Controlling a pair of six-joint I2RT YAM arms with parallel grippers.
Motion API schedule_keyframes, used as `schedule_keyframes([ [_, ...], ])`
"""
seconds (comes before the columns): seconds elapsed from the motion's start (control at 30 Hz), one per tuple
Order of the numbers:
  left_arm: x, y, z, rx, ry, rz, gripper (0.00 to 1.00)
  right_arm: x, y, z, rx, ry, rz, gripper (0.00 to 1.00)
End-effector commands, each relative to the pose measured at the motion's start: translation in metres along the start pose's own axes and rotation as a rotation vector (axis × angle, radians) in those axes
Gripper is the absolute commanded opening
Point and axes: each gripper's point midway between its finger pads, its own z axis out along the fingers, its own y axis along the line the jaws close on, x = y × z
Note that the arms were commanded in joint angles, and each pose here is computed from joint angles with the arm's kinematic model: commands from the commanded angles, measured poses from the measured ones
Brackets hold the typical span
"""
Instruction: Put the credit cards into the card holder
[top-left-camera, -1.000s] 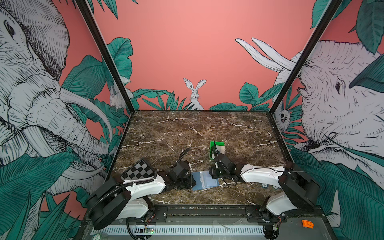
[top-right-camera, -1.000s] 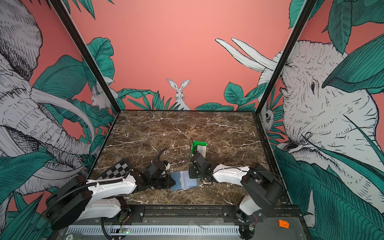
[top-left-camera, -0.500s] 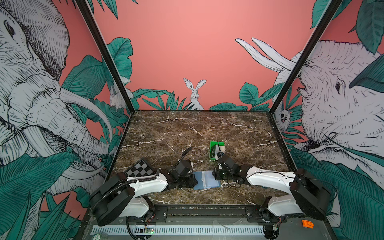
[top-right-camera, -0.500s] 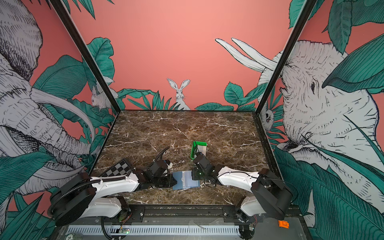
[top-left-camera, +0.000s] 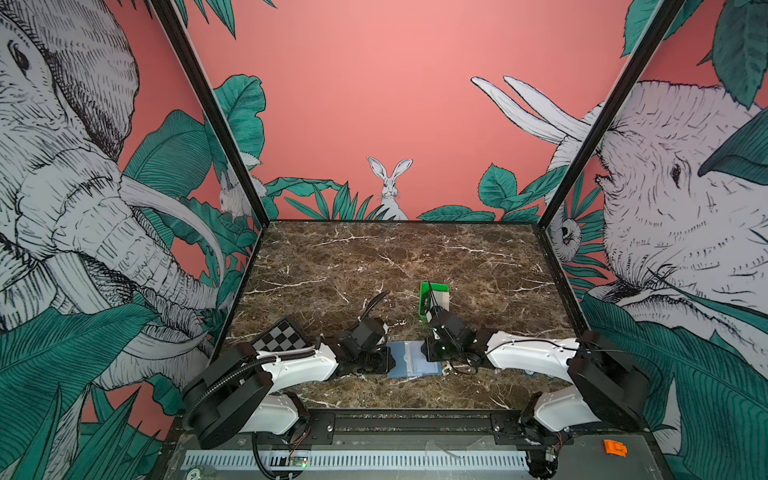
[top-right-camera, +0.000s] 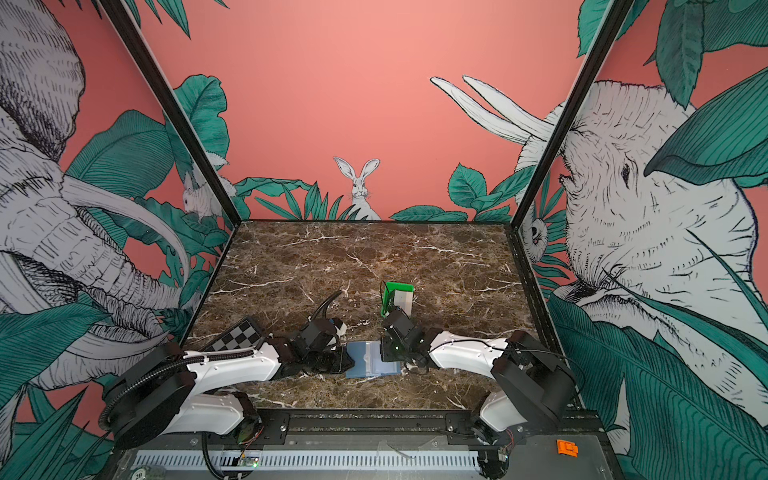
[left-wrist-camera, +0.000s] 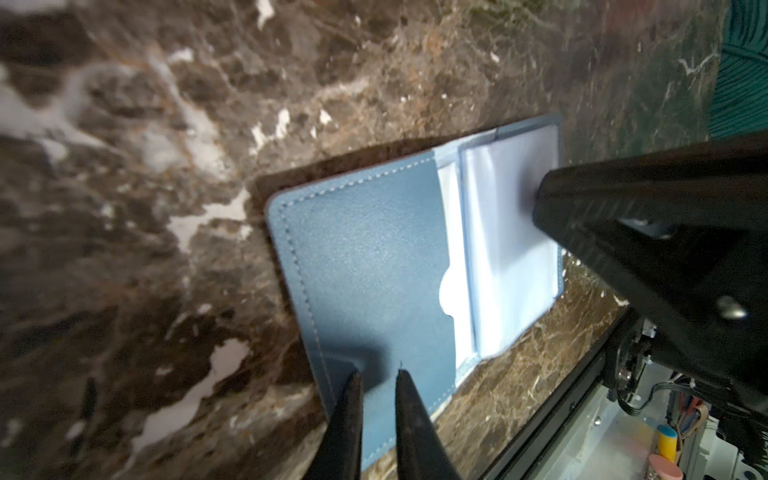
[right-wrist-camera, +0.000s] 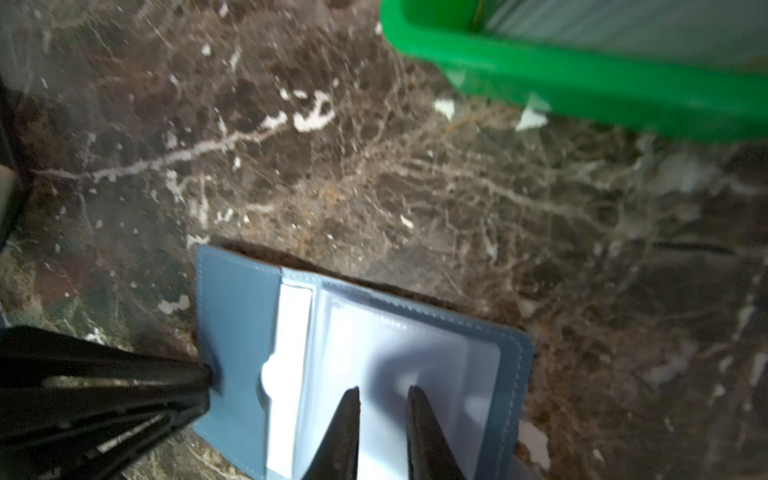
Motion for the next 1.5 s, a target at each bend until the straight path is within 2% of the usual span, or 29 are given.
schedule_keyframes([
  [0.0,0.001,0.022,-0.007,-0.094,0.004,0.001,0.18,0.005,-0.003,0.000,0.012,-0.006,0.022,0.21],
  [0.23,-0.012,-0.014,-0.019,0.036,-0.022,0.019,0.19,-0.014,0.014,-0.018,-0.026,-0.059,-0.017,0.21],
  [0.37,-0.019,-0.037,-0.021,0.137,-0.036,0.025,0.19,-0.016,0.028,-0.021,-0.092,-0.057,-0.025,0.21],
  [0.5,-0.020,-0.044,-0.013,0.165,-0.023,0.021,0.19,-0.012,0.043,-0.016,-0.181,-0.032,-0.020,0.22],
  [0.7,-0.013,-0.036,0.004,0.141,0.008,0.013,0.19,0.000,0.034,-0.003,-0.176,-0.008,0.018,0.22],
  [1.0,0.001,-0.008,0.017,0.039,0.039,-0.016,0.19,0.014,-0.004,0.003,-0.009,0.020,0.062,0.22],
  [1.3,0.003,-0.004,0.018,0.029,0.040,-0.011,0.20,-0.003,0.039,-0.009,-0.202,-0.018,0.012,0.23],
  [1.47,0.004,-0.004,0.017,0.028,0.040,-0.008,0.19,0.005,0.027,0.001,-0.147,0.010,0.045,0.23],
])
